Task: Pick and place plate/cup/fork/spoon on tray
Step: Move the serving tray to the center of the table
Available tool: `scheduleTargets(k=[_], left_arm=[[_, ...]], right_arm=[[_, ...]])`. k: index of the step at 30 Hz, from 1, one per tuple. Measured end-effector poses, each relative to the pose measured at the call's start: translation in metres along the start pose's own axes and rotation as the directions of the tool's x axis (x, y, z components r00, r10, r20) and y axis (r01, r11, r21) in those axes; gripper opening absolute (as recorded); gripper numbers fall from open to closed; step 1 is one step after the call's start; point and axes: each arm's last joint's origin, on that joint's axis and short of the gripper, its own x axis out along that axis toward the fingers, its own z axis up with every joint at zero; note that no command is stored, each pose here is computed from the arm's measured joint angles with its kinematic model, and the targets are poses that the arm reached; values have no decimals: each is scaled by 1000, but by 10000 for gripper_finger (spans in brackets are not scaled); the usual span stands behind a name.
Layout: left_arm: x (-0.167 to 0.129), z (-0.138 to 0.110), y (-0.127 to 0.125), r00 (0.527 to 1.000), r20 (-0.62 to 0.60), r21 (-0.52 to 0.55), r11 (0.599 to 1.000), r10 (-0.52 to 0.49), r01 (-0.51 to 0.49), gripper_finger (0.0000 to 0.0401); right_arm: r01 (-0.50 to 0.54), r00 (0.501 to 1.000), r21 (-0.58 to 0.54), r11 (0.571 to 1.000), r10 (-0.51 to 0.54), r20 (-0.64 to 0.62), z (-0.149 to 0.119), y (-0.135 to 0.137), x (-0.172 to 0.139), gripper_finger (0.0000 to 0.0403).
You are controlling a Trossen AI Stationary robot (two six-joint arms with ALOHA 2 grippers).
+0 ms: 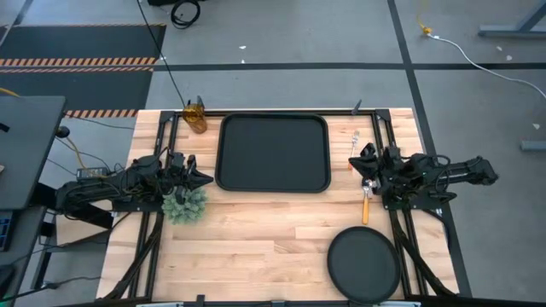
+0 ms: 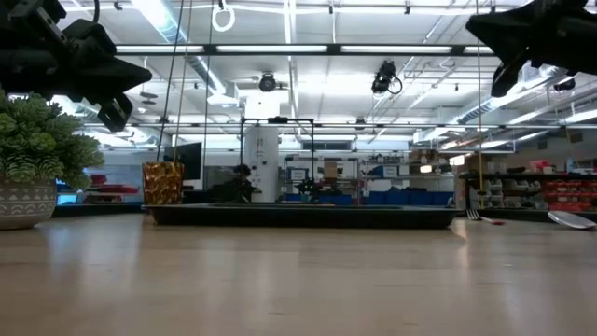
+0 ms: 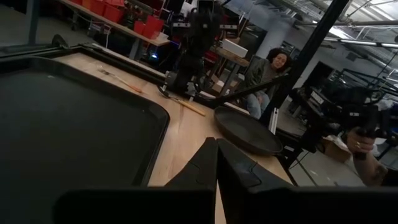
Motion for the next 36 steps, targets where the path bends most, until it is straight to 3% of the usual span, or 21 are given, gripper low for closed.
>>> scheduleTargets(k=[5, 11, 16, 21, 28, 33, 36], left_arm=[[0, 0, 0, 1000, 0, 0, 1000, 0, 0, 11], [0, 0, 0, 1000, 0, 0, 1000, 0, 0, 11], [0, 0, 0, 1000, 0, 0, 1000, 0, 0, 11], [0, 0, 0, 1000, -1, 0, 1000, 0, 0, 11], [0, 0, 0, 1000, -1, 0, 1000, 0, 0, 11], [0, 0, 0, 1000, -1, 0, 1000, 0, 0, 11], [0, 0, 0, 1000, -1, 0, 1000, 0, 0, 11]], right_arm=[[66, 989, -67, 996, -74, -124, -4, 12, 19, 38], [-43, 944, -244, 969, -41, -328, -16, 51, 60, 45], [-134, 884, -466, 875, -107, -454, -46, 80, 95, 74], [-177, 824, -597, 782, -214, -524, -79, 88, 118, 126], [-221, 664, -652, 725, -378, -645, -113, 75, 139, 225], [-191, 504, -614, 766, -460, -731, -131, 51, 148, 282], [-160, 439, -591, 790, -480, -760, -141, 34, 149, 295]])
